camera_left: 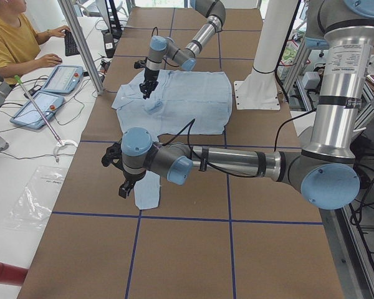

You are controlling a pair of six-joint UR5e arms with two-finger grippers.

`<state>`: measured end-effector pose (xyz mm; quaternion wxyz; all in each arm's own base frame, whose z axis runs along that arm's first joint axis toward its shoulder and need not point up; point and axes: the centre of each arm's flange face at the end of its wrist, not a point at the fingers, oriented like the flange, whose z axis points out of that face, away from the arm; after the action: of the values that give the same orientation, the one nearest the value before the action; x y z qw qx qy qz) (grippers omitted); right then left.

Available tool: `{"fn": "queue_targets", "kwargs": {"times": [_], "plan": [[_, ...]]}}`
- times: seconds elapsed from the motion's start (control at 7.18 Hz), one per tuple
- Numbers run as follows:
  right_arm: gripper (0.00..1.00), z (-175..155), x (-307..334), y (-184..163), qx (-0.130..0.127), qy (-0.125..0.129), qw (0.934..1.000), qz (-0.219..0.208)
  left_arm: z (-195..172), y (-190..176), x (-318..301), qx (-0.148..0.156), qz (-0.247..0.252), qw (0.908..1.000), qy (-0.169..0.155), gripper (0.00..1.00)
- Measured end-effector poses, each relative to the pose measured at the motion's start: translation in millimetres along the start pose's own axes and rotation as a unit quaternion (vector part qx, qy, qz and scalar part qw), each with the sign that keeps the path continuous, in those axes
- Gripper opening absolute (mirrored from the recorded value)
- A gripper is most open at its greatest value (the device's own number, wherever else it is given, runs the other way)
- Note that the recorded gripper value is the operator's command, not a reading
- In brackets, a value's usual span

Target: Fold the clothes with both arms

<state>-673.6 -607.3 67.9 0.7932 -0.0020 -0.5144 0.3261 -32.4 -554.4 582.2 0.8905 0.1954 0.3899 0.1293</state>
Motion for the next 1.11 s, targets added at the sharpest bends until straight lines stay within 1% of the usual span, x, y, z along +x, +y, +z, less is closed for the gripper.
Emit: {"fn": "queue_targets", "kwargs": {"times": [0.28, 0.42, 0.56, 0.7, 0.84, 0.97, 1.11], "plan": [[0.98, 0.4, -11.9, 26.9, 0.007, -0.014, 0.9997, 0.018, 12.3, 1.2, 4.0, -0.01, 0.002, 0.9999, 0.005, 0.99], [0.98, -0.7, -14.9, 32.9, 0.008, -0.017, 0.9996, 0.023, 23.3, 1.2, 8.9, -0.019, 0.002, 0.9998, 0.01, 0.99], [0.98, -2.2, -16.8, 33.7, 0.01, -0.02, 0.9994, 0.028, 39.3, 2.8, 12.0, -0.028, -0.01, 0.9995, 0.013, 0.99], [0.97, -5.4, -17.1, 25.4, 0.015, -0.023, 0.9991, 0.033, 63.7, 5.8, 12.7, -0.033, -0.036, 0.9986, 0.018, 0.99], [0.97, -11.6, -12.2, 3.4, 0.021, -0.028, 0.9986, 0.039, 95.5, 10.1, 17.8, -0.04, -0.061, 0.997, 0.026, 0.96], [0.97, -20.0, 3.7, -25.6, 0.021, -0.035, 0.9983, 0.042, 127.3, 15.1, 23.9, -0.05, -0.084, 0.9947, 0.033, 0.96], [0.97, -26.4, 21.7, -46.1, 0.019, -0.04, 0.9982, 0.04, 149.9, 16.0, 25.6, -0.059, -0.099, 0.9927, 0.036, 0.94]]}}
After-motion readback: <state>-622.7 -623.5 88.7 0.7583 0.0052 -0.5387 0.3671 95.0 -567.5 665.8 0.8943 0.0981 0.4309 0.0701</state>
